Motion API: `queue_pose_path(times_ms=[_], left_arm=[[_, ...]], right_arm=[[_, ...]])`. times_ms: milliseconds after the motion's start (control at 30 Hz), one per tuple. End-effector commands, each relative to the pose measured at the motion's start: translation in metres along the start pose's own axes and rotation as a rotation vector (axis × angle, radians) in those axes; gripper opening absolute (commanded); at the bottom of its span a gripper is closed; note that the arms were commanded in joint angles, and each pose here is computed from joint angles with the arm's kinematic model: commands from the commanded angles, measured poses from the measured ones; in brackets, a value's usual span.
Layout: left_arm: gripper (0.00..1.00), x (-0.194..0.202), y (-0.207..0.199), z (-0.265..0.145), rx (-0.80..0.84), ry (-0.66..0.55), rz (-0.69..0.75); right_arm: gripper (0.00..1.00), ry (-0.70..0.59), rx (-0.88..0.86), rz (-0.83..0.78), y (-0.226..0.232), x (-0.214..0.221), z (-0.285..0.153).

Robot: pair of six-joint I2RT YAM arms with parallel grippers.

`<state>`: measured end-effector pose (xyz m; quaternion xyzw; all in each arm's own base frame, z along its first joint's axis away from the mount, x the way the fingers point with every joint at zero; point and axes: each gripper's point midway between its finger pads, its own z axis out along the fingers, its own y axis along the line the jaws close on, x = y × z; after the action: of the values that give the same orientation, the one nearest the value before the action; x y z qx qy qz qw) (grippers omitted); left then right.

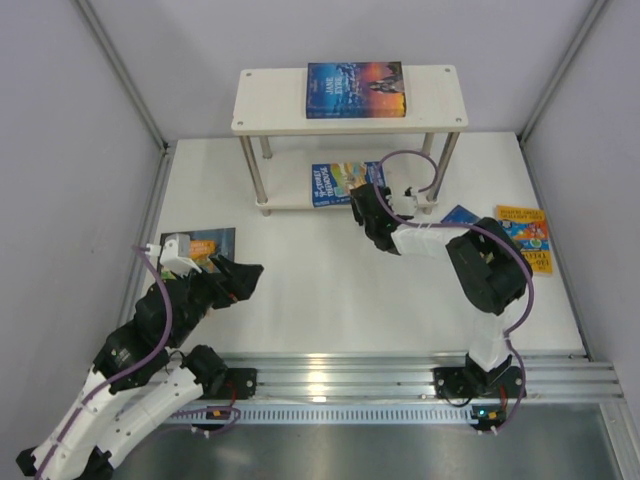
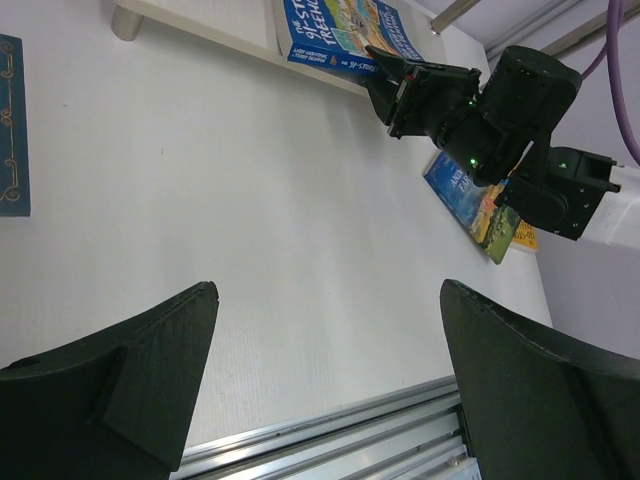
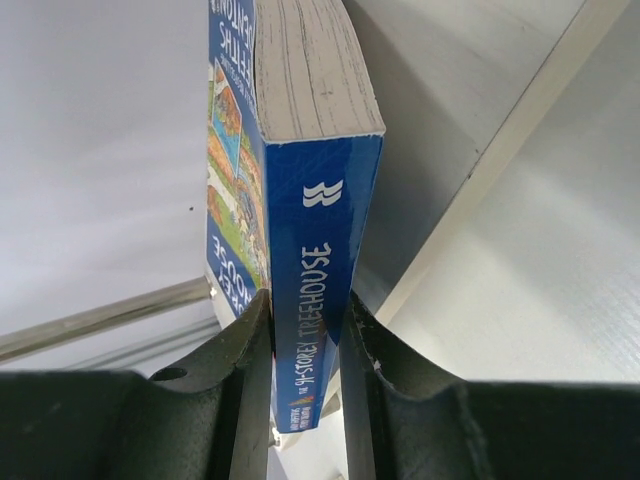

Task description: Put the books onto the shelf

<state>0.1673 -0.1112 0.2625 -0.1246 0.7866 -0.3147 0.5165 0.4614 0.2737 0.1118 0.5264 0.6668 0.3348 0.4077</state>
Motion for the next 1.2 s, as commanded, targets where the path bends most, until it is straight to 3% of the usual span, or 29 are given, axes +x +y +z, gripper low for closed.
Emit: queue_pose_path(times_ms=[0,967,1033,1067,1167], left_arm=[[0.97,-0.005,-0.002,0.001,0.0,-0.018,0.001],[0.97,-0.004,0.003,0.009,-0.03,-0.025,0.016],[0.97,-0.003,0.003,0.01,-0.032,-0.023,0.017],[0.97,-0.003,0.002,0.01,-0.029,-0.024,0.016],[0.97,-0.003,0.003,0.01,-0.033,-0.022,0.019]], right_arm=[[0.0,-0.073,-0.044,0.037,0.023,-0.023,-0.009],[0.01,-0.045,-0.023,0.057,0.016,-0.008,0.017],[0.1,-0.029,-0.032,0.054,0.021,-0.005,0.014],[0.22,-0.026,-0.035,0.048,0.024,-0.006,0.013],[0.38,-0.014,-0.041,0.035,0.031,-0.008,0.006]])
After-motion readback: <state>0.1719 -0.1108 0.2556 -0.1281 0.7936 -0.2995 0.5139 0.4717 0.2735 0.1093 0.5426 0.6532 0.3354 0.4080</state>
